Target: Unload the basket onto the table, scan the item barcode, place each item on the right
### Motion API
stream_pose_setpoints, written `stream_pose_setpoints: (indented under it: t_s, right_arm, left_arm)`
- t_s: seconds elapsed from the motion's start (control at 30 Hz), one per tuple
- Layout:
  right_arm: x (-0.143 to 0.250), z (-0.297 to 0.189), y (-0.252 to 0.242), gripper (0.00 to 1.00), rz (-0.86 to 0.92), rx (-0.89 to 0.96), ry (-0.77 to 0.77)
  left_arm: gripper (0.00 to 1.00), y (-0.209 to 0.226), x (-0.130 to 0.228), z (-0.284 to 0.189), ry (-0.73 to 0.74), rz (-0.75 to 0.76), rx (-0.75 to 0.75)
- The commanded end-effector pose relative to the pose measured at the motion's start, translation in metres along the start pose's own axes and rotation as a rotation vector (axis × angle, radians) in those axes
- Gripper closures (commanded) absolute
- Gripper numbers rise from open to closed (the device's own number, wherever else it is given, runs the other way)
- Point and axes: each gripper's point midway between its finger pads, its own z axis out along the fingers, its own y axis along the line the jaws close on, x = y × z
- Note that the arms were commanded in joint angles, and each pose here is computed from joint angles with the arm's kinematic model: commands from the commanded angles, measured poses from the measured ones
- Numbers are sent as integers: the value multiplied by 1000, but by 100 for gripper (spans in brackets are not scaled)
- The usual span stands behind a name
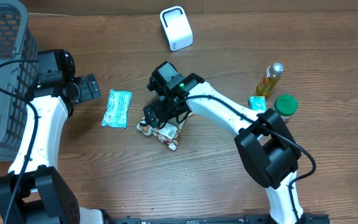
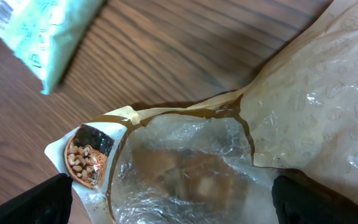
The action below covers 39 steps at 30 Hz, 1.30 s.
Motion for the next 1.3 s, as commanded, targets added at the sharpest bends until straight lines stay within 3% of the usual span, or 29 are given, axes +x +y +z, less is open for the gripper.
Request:
stream_pose_setpoints:
  t_s: [0.0,0.37,0.6,0.87,0.97,1.1,1.13,1.2,1.27]
  right_arm:
    - [13,3,-27,0,67,52,41]
    - [19,-13,-84,0,206,86,67]
    - [14,-25,-73,0,215,8,68]
    - [-30,-131,-38,0,159,-41,-151]
    - [-26,-157,-44,0,170,2,-183]
    - [-4,-165,-57,0,221,20,-117]
    - [11,-160,-64,1,248,40,-56]
    - [31,-152,-67,12,271,52,15]
    - [48,-145,-71,36,291,73,78]
  left_arm:
    - [1,-3,-10,-9,-34,15,3]
    - [0,-3,-10,-9,-34,15,3]
    - [0,-3,-10,-9,-34,15,3]
    - [1,-3,-10,-9,-34,15,3]
    - [1,-3,-10,-9,-34,15,3]
    - [0,-3,-10,-9,-34,15,3]
    - [0,-3,-10,-9,-34,15,3]
    - [0,-3,-10,-9,-34,15,3]
    - [0,-3,-10,-9,-34,15,3]
